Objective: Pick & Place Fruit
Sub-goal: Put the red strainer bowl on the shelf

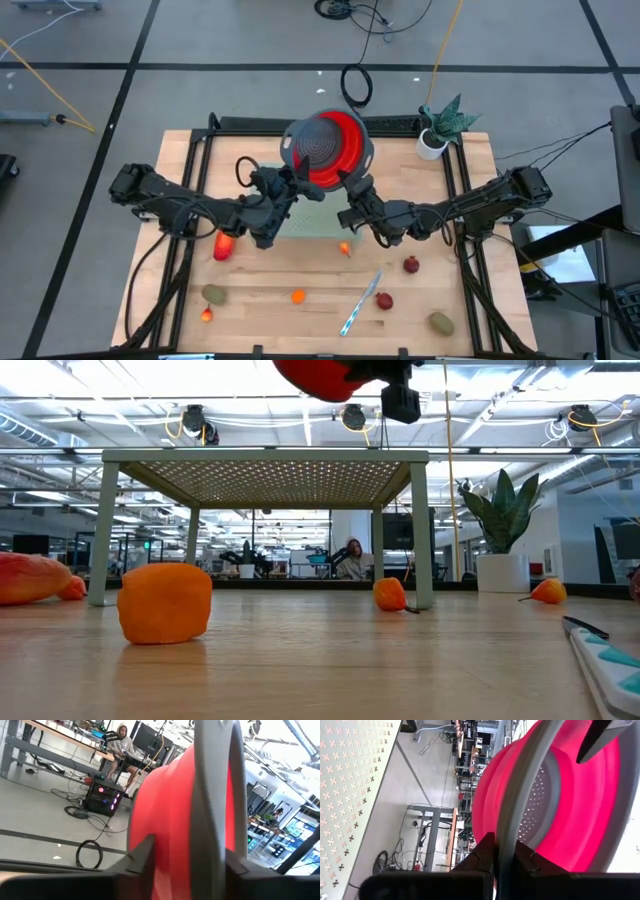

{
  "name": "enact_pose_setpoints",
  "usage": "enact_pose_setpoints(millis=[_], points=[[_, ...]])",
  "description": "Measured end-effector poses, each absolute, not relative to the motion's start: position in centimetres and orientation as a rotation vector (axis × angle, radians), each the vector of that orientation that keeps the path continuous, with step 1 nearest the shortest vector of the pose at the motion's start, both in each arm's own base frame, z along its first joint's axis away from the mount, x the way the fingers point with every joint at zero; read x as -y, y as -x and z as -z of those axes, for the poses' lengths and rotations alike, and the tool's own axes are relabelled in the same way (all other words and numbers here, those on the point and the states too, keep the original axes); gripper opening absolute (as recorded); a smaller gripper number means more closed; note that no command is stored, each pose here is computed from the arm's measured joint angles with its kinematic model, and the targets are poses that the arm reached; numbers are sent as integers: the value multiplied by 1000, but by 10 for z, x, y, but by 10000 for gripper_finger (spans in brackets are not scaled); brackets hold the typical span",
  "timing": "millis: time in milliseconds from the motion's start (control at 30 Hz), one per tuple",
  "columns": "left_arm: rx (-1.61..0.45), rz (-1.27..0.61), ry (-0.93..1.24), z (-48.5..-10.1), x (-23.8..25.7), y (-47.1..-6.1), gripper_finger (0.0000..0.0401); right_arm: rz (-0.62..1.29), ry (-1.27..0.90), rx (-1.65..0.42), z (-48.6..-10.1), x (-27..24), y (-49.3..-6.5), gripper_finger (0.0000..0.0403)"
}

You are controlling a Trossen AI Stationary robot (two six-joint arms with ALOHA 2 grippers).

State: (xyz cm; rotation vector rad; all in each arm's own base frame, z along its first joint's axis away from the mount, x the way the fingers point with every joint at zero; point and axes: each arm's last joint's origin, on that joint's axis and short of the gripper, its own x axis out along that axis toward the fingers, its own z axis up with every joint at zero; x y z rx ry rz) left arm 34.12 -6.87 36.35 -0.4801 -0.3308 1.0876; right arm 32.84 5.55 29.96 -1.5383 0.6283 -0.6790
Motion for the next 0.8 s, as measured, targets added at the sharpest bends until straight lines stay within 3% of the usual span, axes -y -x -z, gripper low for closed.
enact_pose_setpoints(millis=[200, 800], points=[[310, -1071, 457, -364, 74, -340, 12, 662, 1533, -605, -299, -56, -329, 21], [267, -1094, 386, -363, 80, -338, 2, 597, 1484, -498, -298, -80, -325, 61]])
